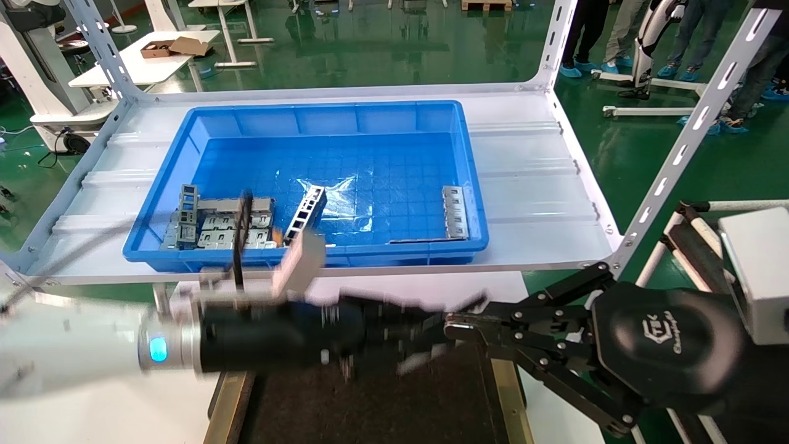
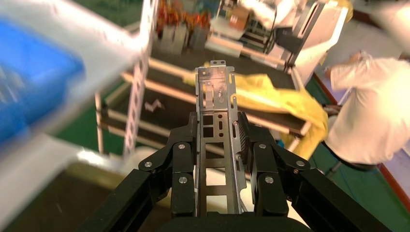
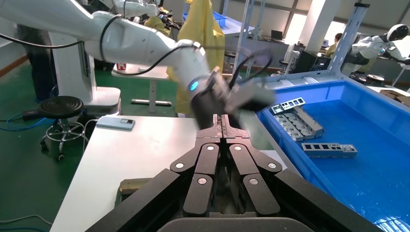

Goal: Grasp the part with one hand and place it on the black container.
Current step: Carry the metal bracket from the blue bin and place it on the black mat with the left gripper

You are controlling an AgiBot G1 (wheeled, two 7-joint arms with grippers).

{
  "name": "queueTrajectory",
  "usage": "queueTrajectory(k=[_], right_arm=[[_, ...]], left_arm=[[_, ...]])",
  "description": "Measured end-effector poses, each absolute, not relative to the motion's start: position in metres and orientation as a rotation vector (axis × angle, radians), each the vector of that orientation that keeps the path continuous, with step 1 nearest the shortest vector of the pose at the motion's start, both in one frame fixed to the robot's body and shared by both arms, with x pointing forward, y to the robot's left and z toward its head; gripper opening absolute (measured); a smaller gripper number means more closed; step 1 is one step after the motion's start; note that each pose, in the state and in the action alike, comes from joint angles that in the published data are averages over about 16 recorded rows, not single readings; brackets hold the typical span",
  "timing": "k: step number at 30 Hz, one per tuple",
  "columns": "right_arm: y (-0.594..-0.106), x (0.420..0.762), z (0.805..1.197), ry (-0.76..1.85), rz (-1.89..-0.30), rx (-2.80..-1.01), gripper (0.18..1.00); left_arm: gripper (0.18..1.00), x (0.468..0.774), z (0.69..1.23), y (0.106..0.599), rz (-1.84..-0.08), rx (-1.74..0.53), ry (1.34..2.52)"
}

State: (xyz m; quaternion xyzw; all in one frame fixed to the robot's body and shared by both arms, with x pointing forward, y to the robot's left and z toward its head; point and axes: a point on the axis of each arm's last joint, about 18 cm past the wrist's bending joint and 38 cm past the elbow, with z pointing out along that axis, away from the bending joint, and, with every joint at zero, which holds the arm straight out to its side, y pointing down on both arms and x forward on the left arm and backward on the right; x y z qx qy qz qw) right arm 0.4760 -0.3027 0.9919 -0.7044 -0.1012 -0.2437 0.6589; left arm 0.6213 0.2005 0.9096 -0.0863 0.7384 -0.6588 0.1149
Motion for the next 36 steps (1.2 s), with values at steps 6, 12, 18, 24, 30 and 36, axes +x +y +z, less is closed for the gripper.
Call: queueTrajectory(k=[6, 12, 18, 24, 30, 36], right_arm=[[-0.303, 0.476, 0.992, -0.229, -0.552, -1.595, 0.191], [-0.303, 0.476, 0.992, -0.229, -0.552, -1.595, 0.191], [-0.303, 0.476, 0.992, -0.229, -0.552, -1.595, 0.191], [-0.303, 0.476, 0.992, -0.229, -0.552, -1.595, 0.191], [-0.303, 0.476, 0.992, -0.229, -0.552, -1.595, 0.191], [-0.303, 0.476, 0.992, -0.229, -0.552, -1.595, 0.191]], left_arm=[[0.35, 0.618, 0.848, 0.202, -1.925, -0.506, 2.197], [0.35, 0.621, 0.795, 0.202, -1.902, -0.782, 2.165], [0.35, 0.631, 0.758, 0.2, -1.871, -1.017, 2.063], [0.35, 0.646, 0.732, 0.194, -1.83, -1.199, 1.93], [0.35, 0.661, 0.714, 0.187, -1.795, -1.348, 1.784], [0.35, 0.676, 0.704, 0.18, -1.769, -1.467, 1.656]])
